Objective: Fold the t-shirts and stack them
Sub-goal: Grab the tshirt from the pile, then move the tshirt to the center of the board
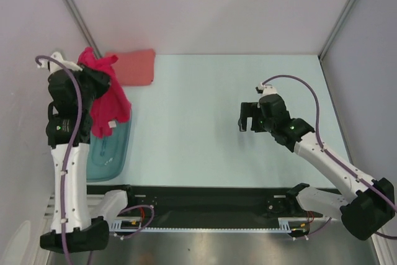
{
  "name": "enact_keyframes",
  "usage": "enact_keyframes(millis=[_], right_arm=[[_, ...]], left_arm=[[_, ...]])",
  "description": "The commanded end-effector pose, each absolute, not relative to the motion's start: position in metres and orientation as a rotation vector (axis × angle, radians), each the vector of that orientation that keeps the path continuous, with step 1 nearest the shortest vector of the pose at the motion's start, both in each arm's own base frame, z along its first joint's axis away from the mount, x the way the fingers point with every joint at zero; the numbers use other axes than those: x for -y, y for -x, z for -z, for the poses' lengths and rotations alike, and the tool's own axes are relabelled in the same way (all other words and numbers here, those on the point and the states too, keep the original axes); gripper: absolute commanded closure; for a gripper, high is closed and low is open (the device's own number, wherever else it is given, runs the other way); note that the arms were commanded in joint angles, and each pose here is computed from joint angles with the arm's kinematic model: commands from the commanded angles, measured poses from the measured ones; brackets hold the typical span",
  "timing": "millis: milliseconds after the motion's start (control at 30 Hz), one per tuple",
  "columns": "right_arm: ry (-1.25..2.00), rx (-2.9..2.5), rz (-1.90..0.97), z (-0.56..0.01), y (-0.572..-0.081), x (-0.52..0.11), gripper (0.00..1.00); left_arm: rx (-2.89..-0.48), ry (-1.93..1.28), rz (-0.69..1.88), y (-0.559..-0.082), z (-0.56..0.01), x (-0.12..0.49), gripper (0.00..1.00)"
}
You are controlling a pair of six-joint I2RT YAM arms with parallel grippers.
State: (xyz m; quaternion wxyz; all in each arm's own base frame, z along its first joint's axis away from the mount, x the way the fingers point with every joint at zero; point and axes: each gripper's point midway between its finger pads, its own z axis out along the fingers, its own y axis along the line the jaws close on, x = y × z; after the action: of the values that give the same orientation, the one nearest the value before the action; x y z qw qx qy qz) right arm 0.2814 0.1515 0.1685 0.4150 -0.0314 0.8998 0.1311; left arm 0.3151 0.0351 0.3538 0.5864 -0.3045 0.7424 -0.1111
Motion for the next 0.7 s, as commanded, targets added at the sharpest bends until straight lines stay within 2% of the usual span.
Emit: enact_keyframes(millis=[0, 100, 200, 333, 467, 500, 567, 600, 633, 667], right_arm=[[0.119, -2.242, -0.285, -0.185, -0.28, -0.156, 0.0], [0.148, -2.216, -0.347, -0.191, -0.274, -0.167, 0.0], [0.171, -2.163, -0.447, -0.205, -0.269, -0.177, 0.0], [0.201, -2.101, -0.555, -0.227, -0.258, -0.187, 0.03], [0.194, -2.088, -0.588, -0.234, -0.238, -0.181, 0.06], [0.19, -2.095, -0.59, -0.231, -0.234, -0.18, 0.06], [0.18, -2.125, -0.609, -0.221, -0.223, -0.177, 0.06], [0.173, -2.137, -0.611, -0.216, -0.22, -0.175, 0.06], [0.165, -2.157, -0.609, -0.21, -0.217, -0.174, 0.06], [0.156, -2.181, -0.6, -0.201, -0.214, -0.171, 0.06]], left_arm=[[-1.524, 0.421, 0.605, -0.29, -0.478, 0.043, 1.0], [-1.433, 0.252, 0.818, -0.256, -0.541, 0.09, 1.0], [-1.401, 0.128, 1.002, -0.235, -0.575, 0.127, 1.0], [-1.445, 0.062, 1.113, -0.224, -0.57, 0.152, 1.0], [-1.579, 0.061, 1.197, -0.232, -0.511, 0.175, 1.0], [-1.692, 0.075, 1.214, -0.242, -0.461, 0.189, 1.0], [-1.759, 0.077, 1.232, -0.246, -0.419, 0.201, 1.0], [-1.886, 0.105, 1.212, -0.252, -0.361, 0.208, 1.0], [-1.945, 0.146, 1.157, -0.259, -0.33, 0.205, 0.93], [-2.014, 0.17, 1.099, -0.263, -0.298, 0.201, 0.59]])
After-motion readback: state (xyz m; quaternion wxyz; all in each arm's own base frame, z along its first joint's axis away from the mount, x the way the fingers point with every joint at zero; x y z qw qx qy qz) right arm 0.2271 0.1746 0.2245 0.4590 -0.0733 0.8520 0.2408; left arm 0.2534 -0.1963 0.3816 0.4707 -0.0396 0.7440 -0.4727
